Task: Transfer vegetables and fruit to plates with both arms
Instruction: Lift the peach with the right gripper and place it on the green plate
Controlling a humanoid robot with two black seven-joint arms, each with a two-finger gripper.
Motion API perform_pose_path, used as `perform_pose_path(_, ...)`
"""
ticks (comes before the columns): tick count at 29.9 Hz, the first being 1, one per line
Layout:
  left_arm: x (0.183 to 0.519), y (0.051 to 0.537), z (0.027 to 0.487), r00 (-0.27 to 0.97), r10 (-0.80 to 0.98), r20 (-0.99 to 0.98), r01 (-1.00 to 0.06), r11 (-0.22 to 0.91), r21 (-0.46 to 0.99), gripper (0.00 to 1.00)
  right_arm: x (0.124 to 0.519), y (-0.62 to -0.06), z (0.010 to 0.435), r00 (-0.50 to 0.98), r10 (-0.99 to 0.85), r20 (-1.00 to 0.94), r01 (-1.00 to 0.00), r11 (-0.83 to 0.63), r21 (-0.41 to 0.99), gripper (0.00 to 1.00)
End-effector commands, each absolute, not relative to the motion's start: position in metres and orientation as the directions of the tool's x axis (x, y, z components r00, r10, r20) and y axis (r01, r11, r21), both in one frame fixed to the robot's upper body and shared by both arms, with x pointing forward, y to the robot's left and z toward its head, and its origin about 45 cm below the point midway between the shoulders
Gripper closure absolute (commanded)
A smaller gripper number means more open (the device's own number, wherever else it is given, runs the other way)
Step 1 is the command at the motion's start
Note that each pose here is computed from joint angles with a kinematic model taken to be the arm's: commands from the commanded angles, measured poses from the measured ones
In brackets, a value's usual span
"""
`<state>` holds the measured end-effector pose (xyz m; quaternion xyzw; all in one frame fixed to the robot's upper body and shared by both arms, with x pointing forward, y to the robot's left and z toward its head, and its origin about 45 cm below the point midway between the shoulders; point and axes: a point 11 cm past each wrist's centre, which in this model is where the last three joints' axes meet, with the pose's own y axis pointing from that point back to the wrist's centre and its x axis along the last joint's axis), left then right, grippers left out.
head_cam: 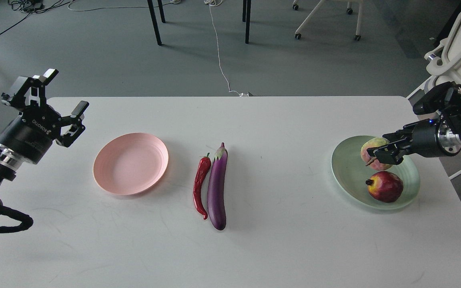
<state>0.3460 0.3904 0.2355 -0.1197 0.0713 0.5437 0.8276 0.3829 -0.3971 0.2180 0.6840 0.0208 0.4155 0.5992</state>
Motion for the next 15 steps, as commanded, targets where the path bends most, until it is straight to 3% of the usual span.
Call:
perform_pose_path(1, 0.346, 0.384, 0.236, 0.419, 0.881, -0.218, -0.908, 0.403, -0.116, 0.01, 0.379, -0.400, 0.207, 0.668, 0.508, 0.544, -0.467, -0.283, 0.838, 0.31)
perform_pose_path(7, 0.345, 0.385, 0.236, 0.424, 0.885, -0.191, -0.906, 0.410, -0.106, 0.01, 0.383, -0.399, 0.209, 0.664, 0.491, 0.564, -0.484, -0.292, 0.825, 0.06)
perform_pose_path(15, 0.338, 0.376, 0.266, 0.527, 0.850, -0.016, -0.848, 0.524, -0.083, 0.01, 0.406, -0.373, 0.238, 0.620, 0.336, 0.709, -0.587, -0.401, 0.704, 0.04)
